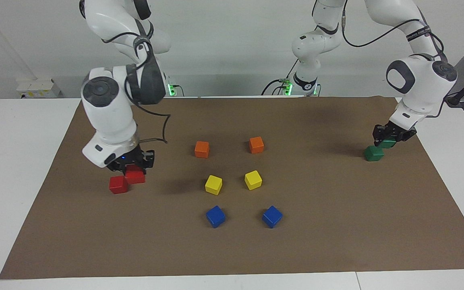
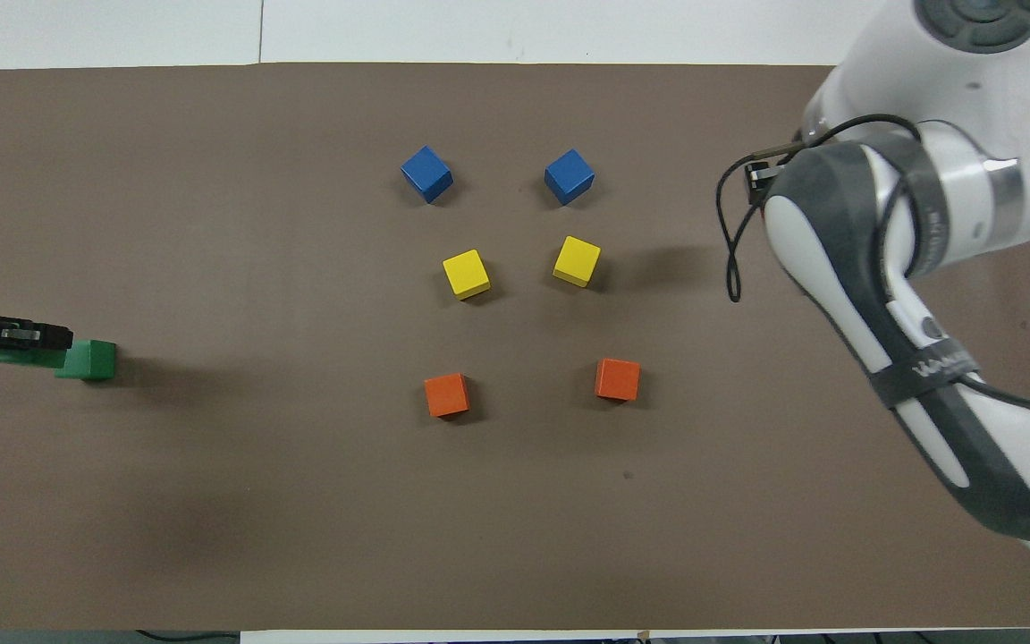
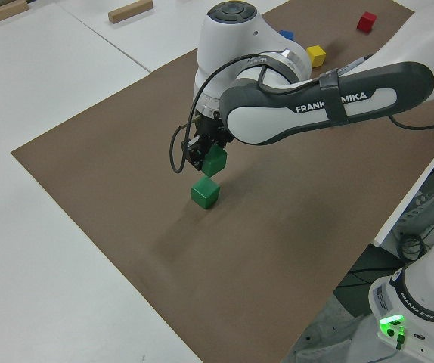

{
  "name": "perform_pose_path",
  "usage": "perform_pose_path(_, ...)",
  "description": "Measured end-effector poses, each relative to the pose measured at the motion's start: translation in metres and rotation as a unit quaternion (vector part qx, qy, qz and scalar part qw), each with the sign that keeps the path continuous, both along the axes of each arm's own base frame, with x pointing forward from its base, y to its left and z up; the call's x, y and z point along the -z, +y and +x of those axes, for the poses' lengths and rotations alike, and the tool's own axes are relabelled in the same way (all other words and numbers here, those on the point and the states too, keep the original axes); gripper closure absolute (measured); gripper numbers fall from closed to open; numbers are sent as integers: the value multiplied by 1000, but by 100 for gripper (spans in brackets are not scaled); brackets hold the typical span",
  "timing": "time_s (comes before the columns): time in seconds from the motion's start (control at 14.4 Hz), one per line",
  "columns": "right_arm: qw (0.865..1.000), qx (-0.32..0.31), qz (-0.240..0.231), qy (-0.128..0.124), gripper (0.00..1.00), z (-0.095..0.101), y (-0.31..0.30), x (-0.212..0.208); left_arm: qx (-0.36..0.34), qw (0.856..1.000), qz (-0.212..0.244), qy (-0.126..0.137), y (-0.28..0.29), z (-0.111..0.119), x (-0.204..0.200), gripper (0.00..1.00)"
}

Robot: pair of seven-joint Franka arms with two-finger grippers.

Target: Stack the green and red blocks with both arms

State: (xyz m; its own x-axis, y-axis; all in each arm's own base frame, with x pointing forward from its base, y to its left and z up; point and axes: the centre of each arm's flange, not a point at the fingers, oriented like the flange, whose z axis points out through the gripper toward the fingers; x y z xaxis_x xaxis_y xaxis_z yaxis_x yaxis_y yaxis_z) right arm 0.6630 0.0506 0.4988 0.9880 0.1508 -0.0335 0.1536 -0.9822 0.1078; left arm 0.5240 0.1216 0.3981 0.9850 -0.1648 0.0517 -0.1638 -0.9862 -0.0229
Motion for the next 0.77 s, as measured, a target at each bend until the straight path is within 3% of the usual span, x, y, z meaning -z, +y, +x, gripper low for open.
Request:
perform_pose_path(0.28, 1000, -6, 24, 13, 45, -14, -82, -1, -8, 1000, 6, -24, 6, -9, 18, 45)
perform_pose_path(0.49, 999, -19, 30, -9, 45, -22, -115, 31, -11, 999, 8, -31, 9, -13, 25, 45)
perform_pose_path(0.77, 999, -11, 40, -11, 45, -47, -125, 62, -11, 1000, 6, -27, 8, -16, 38, 45)
